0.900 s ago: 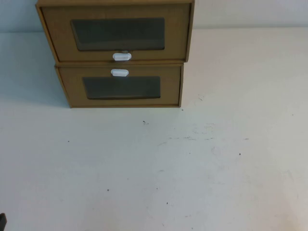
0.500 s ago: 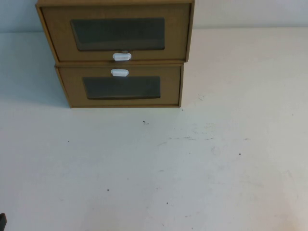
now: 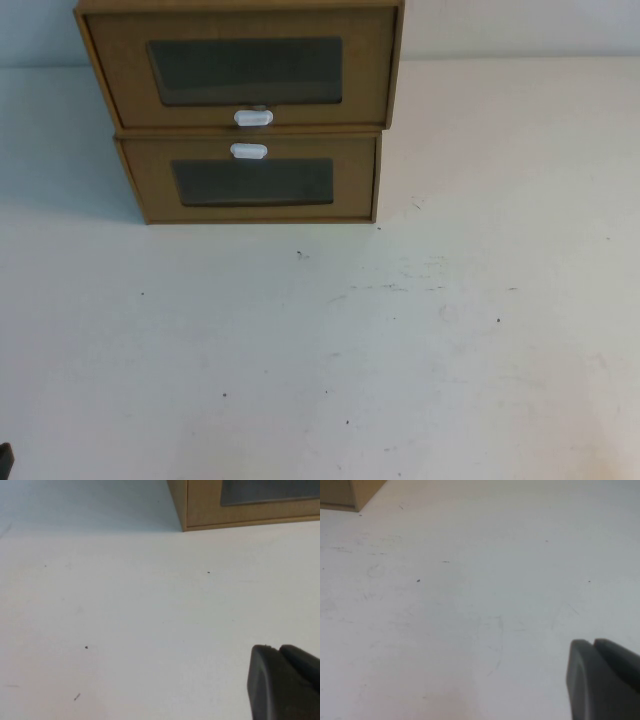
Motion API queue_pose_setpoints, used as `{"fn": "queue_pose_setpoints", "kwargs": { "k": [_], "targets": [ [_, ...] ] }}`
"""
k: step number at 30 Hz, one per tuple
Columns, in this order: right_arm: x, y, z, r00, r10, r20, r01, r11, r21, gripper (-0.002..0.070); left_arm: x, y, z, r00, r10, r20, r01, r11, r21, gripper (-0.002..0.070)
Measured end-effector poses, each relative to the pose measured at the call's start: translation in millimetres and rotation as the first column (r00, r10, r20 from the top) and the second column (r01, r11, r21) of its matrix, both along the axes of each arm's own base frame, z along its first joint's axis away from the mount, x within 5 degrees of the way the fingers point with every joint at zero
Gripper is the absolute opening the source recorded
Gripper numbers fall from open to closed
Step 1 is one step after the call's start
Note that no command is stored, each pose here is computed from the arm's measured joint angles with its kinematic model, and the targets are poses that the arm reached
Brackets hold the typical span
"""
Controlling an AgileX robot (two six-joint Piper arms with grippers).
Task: Open the shoe box
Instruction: 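Pull the top drawer of the cardboard box fully open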
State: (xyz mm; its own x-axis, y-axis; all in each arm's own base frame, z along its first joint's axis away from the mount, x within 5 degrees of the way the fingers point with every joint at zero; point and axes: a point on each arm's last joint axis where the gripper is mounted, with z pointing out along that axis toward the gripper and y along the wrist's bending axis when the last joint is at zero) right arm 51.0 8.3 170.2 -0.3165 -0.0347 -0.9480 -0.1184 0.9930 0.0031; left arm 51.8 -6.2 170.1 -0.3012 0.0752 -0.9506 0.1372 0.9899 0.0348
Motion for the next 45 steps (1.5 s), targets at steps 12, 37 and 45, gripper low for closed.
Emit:
{"fn": "queue_pose_setpoints", "kwargs": {
  "k": [12,37,45],
  "targets": [
    [0.0,0.0,0.0,1.000,0.000,0.000,0.000,1.000,0.000,-0.0014,0.0,0.0,0.0,1.000,0.000,0.000,0.000,1.000,0.000,-0.0005],
    [0.0,0.0,0.0,1.000,0.000,0.000,0.000,1.000,0.000,-0.0014,3.9,-4.2,26.9,0.977,0.109,0.181,0.011,0.830,-0.558,-0.0005],
    [0.0,0.0,0.0,1.000,0.000,0.000,0.000,1.000,0.000,-0.0014,6.8,-10.6,78.1,0.995,0.022,0.093,0.024,0.885,-0.465,-0.0005]
  ]
}}
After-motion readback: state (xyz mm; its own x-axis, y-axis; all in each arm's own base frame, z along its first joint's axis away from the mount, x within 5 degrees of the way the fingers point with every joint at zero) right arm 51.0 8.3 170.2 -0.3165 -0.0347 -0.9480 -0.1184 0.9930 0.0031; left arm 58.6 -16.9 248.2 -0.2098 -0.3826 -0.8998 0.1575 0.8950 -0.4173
